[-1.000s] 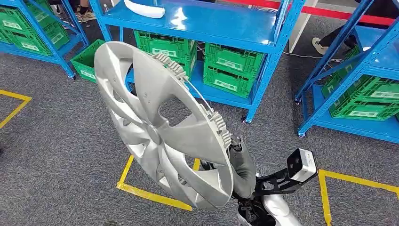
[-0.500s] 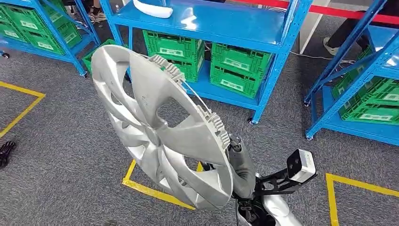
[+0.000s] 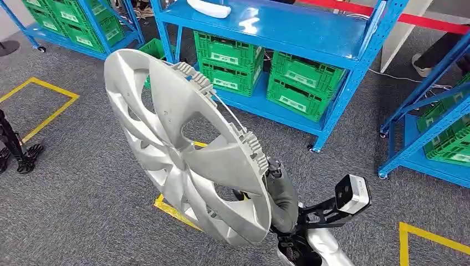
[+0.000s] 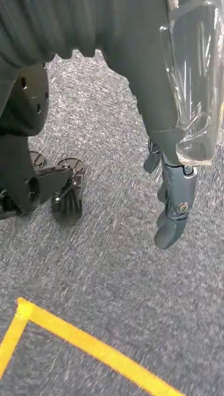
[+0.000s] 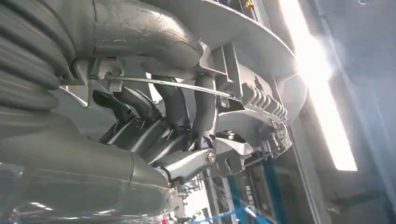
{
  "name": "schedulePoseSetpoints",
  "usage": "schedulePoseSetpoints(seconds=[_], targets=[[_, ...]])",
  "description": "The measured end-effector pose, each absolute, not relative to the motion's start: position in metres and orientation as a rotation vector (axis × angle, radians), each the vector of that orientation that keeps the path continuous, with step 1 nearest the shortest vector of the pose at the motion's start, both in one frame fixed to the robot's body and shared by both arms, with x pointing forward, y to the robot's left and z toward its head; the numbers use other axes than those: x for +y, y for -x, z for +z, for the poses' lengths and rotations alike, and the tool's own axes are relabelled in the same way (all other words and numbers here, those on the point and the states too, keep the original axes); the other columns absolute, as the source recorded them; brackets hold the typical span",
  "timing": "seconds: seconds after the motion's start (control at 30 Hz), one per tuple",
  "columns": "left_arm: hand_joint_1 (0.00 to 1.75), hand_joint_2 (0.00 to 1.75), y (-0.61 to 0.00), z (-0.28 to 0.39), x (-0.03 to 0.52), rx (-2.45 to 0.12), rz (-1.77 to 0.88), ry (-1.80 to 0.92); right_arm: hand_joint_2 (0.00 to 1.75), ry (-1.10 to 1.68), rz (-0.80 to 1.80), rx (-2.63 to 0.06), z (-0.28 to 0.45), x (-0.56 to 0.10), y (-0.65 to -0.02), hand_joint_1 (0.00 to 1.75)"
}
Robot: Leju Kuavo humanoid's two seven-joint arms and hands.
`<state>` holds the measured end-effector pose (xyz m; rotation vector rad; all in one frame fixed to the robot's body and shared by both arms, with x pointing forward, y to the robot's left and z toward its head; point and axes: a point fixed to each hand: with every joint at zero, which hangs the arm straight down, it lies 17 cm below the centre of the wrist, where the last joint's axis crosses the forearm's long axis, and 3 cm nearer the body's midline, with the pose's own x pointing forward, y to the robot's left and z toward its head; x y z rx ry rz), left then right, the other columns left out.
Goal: Take the parts from the cabinet and place them on the table.
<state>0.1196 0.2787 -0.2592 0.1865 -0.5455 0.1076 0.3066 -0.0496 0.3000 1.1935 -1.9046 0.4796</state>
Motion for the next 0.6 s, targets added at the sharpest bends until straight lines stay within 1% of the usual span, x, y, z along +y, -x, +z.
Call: schedulePoseSetpoints(seconds=[0.6], targets=[[0.00,1.75,-0.1124,-0.2610,0.2766,-0.530,0.106,-0.182,1.75,-1.183,0.483,-1.896,0.2956,-0.0506,-0.3071,1.75]])
